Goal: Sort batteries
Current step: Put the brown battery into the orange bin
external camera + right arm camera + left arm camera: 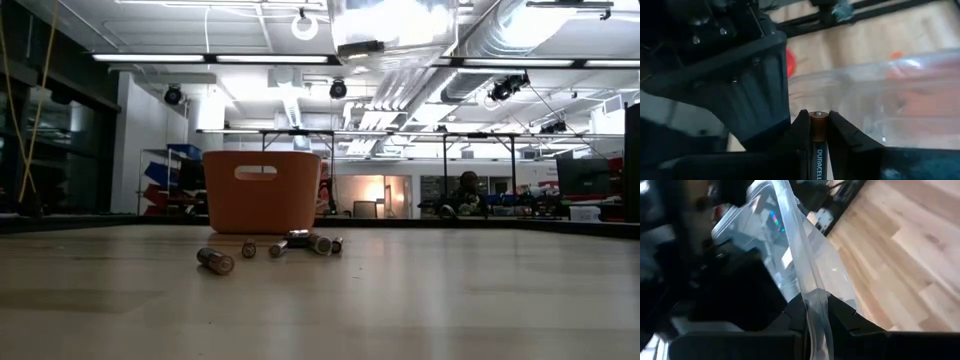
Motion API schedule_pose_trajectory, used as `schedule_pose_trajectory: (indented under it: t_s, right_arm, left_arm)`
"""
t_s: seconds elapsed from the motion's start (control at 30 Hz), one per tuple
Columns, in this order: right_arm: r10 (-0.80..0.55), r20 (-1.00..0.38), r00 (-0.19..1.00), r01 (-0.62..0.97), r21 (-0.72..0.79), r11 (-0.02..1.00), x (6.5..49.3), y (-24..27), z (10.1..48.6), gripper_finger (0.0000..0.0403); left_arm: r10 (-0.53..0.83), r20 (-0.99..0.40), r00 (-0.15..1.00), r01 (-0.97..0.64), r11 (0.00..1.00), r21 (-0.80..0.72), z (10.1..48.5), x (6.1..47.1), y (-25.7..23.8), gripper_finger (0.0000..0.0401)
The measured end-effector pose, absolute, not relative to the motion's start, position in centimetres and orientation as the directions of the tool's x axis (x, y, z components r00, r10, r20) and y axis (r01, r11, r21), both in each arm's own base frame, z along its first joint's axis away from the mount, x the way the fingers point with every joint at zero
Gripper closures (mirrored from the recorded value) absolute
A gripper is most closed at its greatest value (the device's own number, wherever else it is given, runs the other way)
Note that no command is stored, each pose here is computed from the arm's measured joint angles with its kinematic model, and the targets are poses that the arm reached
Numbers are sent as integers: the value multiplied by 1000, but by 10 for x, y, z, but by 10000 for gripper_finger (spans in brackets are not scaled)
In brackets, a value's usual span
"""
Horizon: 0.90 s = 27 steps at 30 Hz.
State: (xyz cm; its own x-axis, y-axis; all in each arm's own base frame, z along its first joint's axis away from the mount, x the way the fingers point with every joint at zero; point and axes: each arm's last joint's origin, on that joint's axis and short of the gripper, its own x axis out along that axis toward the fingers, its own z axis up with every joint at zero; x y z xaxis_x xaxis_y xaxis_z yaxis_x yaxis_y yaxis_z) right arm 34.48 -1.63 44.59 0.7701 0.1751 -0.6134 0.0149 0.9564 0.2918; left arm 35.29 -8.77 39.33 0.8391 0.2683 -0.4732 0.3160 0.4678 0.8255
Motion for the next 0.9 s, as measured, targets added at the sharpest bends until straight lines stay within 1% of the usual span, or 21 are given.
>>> schedule_pose_trajectory:
  t_s: [0.07,0.13,0.2,0.27,0.37,0.43,0.57,0.67,0.73,0.8,0.87,0.9]
  right_arm:
    - [233,-622,748,2,353,936,346,-15,443,383]
    - [282,-619,733,-12,403,915,350,-12,439,383]
    - [282,-615,736,-9,407,913,354,-11,437,383]
    - [266,-625,734,8,400,917,354,-11,436,383]
    - [258,-625,736,22,404,914,354,-16,436,383]
    - [268,-627,732,36,427,903,353,-20,435,383]
    - [278,-672,687,66,438,896,351,-24,429,383]
    - [260,-675,690,80,428,900,351,-26,429,383]
    - [246,-679,692,96,424,901,351,-30,429,383]
    - [263,-687,677,108,447,888,347,-35,428,383]
    - [264,-690,674,121,455,882,345,-37,429,383]
    - [257,-688,679,123,452,884,344,-37,430,383]
  left_arm:
    - [244,-499,831,352,465,813,387,356,-89,372]
    - [249,-534,808,386,462,799,381,357,-90,372]
    - [257,-570,780,419,462,782,376,356,-90,372]
    - [259,-578,774,432,452,781,374,355,-93,372]
    - [246,-567,786,459,383,802,374,354,-102,372]
    - [228,-526,819,442,334,833,377,356,-109,372]
    - [228,-457,860,383,304,872,380,361,-117,372]
    - [227,-454,862,373,326,869,381,360,-118,372]
    - [202,-457,866,371,354,859,382,360,-118,372]
    - [157,-465,871,368,417,831,382,361,-119,372]
    - [147,-481,864,363,479,799,381,360,-120,372]
    - [149,-497,855,372,493,787,380,358,-119,372]
